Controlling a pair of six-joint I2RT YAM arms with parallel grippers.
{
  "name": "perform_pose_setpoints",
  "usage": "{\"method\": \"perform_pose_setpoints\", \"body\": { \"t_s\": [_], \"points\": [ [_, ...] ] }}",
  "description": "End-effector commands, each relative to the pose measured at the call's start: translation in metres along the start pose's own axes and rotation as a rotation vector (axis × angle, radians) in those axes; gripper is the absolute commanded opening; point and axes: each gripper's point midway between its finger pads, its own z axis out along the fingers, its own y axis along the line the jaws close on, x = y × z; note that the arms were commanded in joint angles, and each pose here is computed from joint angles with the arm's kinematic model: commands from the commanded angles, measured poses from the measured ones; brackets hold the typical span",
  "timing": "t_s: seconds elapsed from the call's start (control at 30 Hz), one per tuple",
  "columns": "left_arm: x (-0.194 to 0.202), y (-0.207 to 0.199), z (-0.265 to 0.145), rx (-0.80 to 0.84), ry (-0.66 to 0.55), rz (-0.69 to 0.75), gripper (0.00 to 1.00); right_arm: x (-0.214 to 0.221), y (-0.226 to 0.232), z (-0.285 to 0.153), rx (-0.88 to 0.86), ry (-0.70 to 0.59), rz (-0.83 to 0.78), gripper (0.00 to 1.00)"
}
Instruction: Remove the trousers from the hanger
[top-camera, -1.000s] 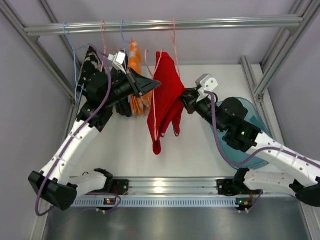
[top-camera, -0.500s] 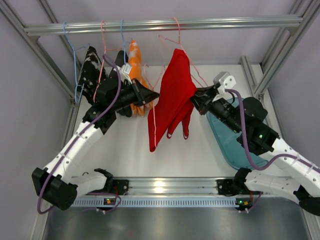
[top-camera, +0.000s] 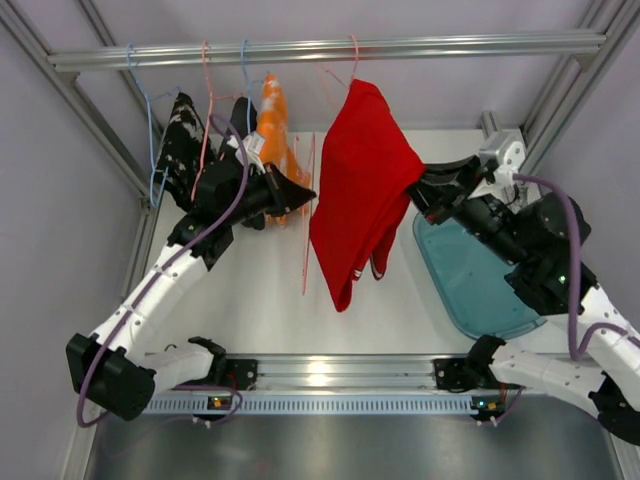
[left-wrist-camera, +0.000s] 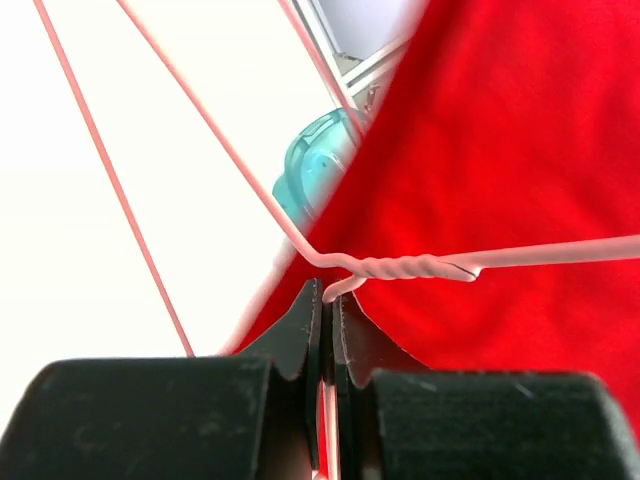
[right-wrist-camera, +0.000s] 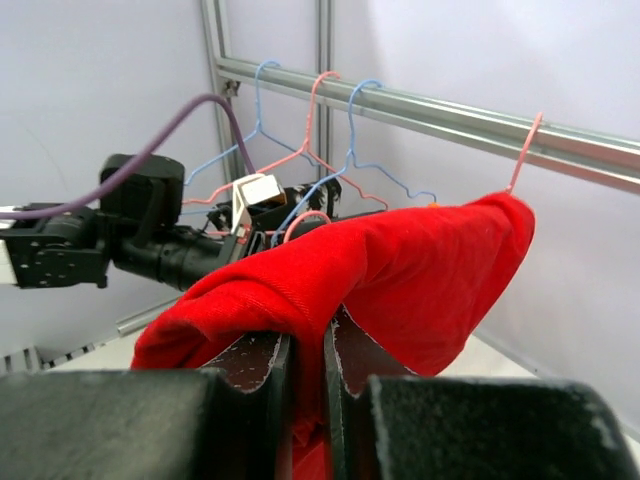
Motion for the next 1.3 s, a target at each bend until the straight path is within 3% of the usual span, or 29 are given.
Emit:
{"method": "perform_pose_setpoints", "body": {
  "t_s": [0.0,0.3,0.4,0.63,0.93,1.27],
  "points": [
    [0.012,0.014,0.000,-0.032,0.028,0.005,0.00,-0.113,0.003,-0.036,-0.019,-0.315,-0.007,0.00],
    [0.013,0.015,0.001,-0.025,0.035,0.046,0.00,-0.115,0.006,-0.079,-0.040,-0.262,-0.105,0.00],
    [0.010,0.013,0.001,-0.022,0.029,0.070,0.00,-0.115,-0.005,-0.099,0.039,-0.238,-0.165,0.00],
    [0.008,0.010,0.000,-0.012,0.025,0.088,0.00,-0.110,-0.035,-0.161,0.347,-0.192,-0.246,0.00],
    [0.005,0.002,-0.008,0.005,0.003,0.108,0.00,-0.110,-0.073,-0.253,0.927,-0.152,-0.360,0.00],
    [0.004,-0.005,-0.024,0.012,-0.032,0.118,0.00,-0.065,-0.100,-0.304,1.237,0.043,-0.426,0.00]
  ]
}}
